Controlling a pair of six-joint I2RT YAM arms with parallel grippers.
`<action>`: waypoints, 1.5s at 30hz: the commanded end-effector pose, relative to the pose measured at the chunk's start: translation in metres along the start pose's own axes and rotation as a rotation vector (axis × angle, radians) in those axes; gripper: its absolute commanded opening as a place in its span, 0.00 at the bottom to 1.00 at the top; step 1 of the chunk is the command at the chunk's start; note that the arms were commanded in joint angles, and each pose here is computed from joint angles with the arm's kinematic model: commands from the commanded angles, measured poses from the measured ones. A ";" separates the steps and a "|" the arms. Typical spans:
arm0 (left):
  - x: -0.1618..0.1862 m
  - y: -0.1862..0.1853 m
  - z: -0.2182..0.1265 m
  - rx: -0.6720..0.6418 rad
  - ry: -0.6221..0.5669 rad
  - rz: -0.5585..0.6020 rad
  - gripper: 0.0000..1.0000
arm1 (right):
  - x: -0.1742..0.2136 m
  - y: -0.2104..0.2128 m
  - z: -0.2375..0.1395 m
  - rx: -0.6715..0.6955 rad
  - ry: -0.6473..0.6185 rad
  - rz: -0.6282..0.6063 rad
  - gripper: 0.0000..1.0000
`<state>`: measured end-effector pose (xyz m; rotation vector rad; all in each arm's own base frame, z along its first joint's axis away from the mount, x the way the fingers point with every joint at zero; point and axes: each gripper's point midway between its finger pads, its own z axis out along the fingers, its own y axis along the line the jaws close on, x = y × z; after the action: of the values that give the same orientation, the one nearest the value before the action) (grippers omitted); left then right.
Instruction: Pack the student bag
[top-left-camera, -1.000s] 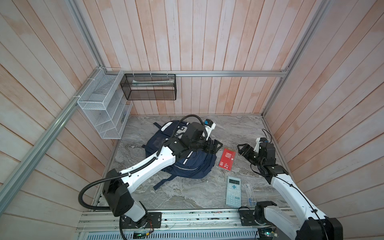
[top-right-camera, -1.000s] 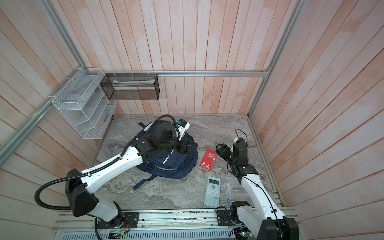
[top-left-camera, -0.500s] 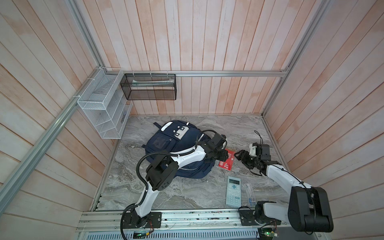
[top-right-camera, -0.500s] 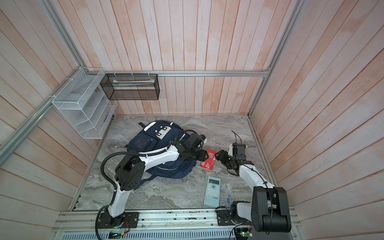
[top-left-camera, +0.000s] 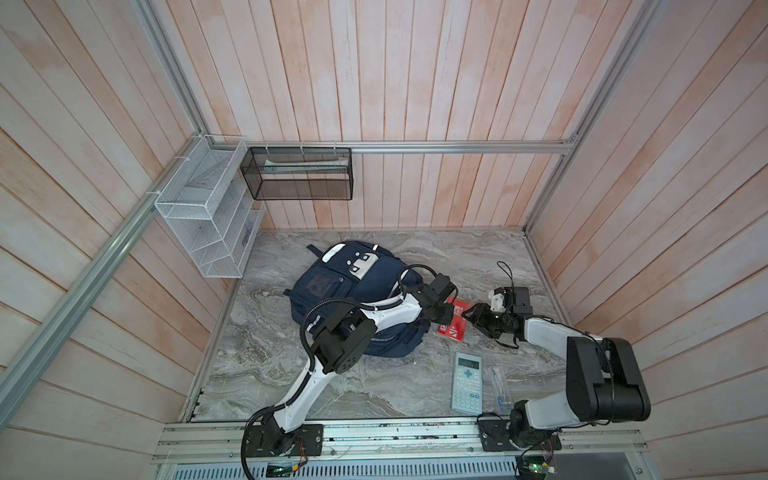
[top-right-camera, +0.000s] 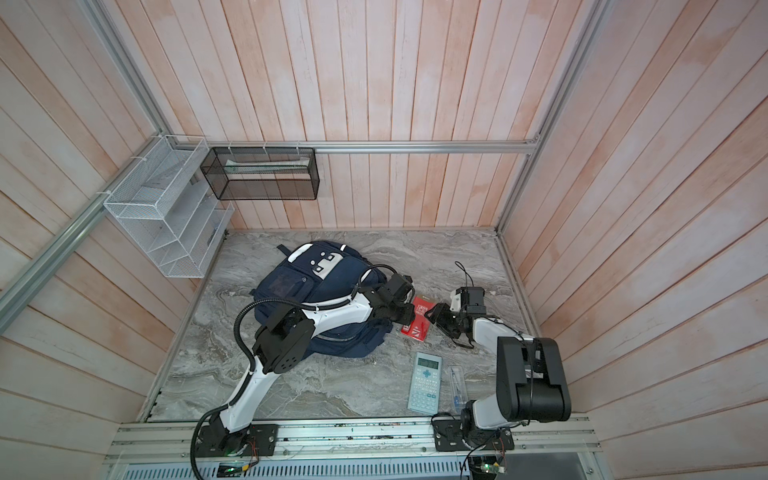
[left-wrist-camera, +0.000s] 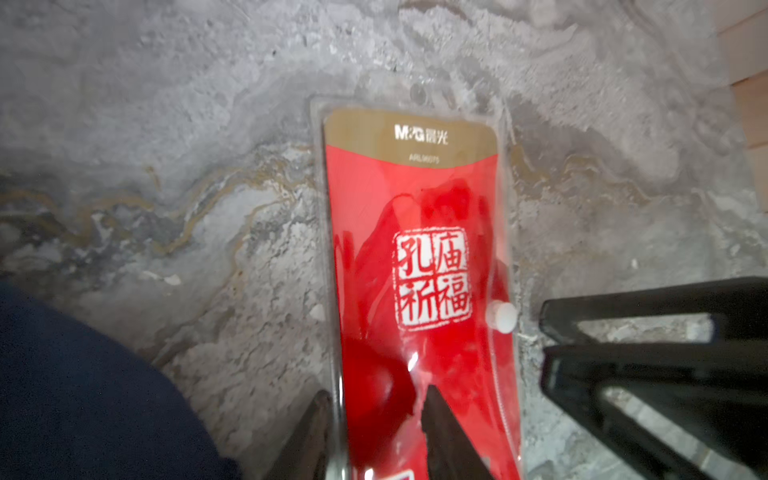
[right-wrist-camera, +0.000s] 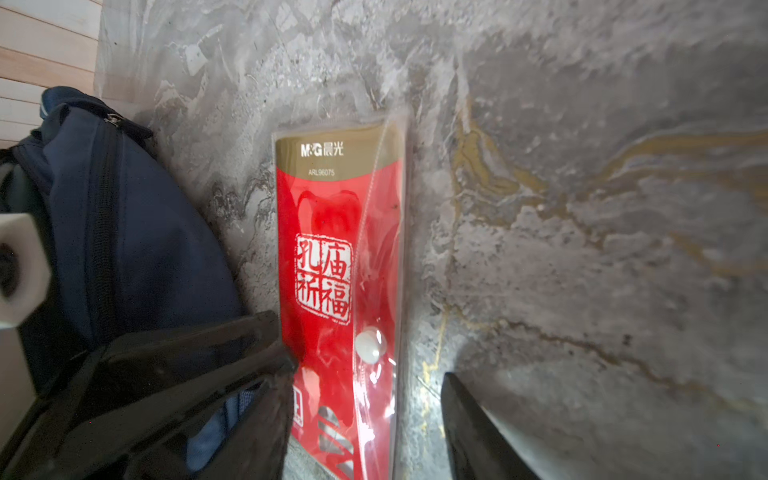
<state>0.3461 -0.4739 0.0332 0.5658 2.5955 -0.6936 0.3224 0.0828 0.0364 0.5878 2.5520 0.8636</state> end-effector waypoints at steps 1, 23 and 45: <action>0.015 0.012 0.015 0.035 0.043 -0.070 0.34 | -0.002 0.004 0.007 -0.038 0.028 -0.006 0.56; -0.017 -0.039 -0.029 0.162 -0.028 0.024 0.33 | -0.003 0.034 -0.010 -0.184 -0.025 -0.118 0.00; -0.007 0.070 -0.173 -0.463 -0.167 0.174 0.70 | -0.009 0.084 -0.110 -0.274 -0.276 -0.144 0.00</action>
<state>0.3384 -0.3585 0.1982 0.5005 2.3110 -0.3511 0.3040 0.0777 0.1752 0.4096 2.1402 0.9161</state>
